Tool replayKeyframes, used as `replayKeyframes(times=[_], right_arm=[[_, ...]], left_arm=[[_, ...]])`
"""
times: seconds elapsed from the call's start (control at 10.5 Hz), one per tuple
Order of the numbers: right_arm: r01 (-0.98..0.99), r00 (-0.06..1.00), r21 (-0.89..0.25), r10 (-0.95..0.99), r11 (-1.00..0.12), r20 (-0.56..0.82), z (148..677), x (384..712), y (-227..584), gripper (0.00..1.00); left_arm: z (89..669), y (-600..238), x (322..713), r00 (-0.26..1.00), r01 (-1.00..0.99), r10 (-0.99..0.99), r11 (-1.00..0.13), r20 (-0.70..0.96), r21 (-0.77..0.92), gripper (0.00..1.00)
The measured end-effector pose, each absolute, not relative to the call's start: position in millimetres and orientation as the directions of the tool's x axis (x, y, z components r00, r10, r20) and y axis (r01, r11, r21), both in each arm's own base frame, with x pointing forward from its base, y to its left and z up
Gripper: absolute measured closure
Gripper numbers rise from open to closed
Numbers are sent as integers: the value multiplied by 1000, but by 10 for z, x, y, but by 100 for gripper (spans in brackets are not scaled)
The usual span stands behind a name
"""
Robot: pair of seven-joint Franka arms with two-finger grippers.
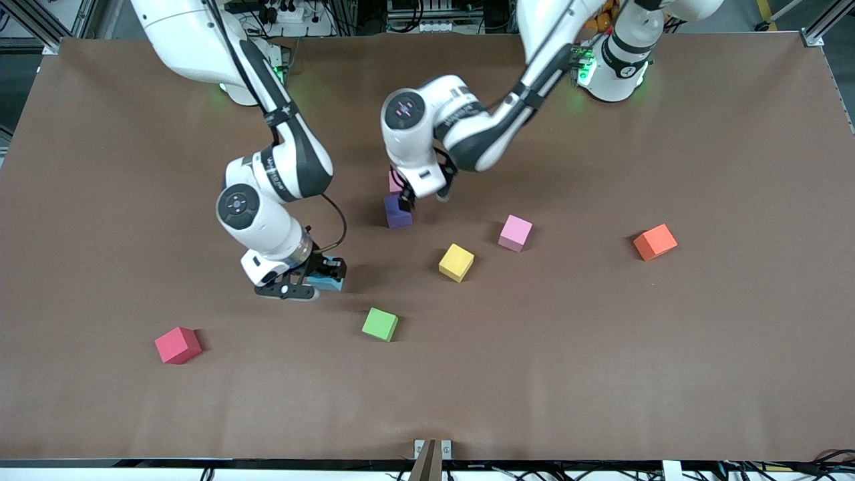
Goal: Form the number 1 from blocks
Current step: 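Grasp the yellow block with the left gripper while the right gripper carries cyan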
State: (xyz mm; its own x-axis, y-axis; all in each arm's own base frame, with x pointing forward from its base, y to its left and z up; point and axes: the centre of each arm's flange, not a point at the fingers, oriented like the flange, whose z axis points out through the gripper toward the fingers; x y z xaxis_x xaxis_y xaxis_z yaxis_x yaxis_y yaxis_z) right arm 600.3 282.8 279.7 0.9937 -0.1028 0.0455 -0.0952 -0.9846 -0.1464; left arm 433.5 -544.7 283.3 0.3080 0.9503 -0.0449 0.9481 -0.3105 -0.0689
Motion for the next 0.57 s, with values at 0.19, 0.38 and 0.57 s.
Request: replayKeyframes(times=[0.19, 0.38, 0.57], right_arm=[[-73, 996, -133, -79, -988, 37, 2752, 5867, 3064, 41], [-39, 998, -100, -43, -994, 36, 2642, 5724, 3300, 42], [-8, 999, -74, -10, -997, 32, 2500, 5616, 3522, 43]], left_arm=[[2943, -5125, 4792, 367, 928, 928, -370, -63, -41, 0], [3012, -4900, 5093, 414, 909, 908, -416, -68, -17, 0], [2983, -4724, 5280, 421, 906, 905, -422, -67, -14, 0]])
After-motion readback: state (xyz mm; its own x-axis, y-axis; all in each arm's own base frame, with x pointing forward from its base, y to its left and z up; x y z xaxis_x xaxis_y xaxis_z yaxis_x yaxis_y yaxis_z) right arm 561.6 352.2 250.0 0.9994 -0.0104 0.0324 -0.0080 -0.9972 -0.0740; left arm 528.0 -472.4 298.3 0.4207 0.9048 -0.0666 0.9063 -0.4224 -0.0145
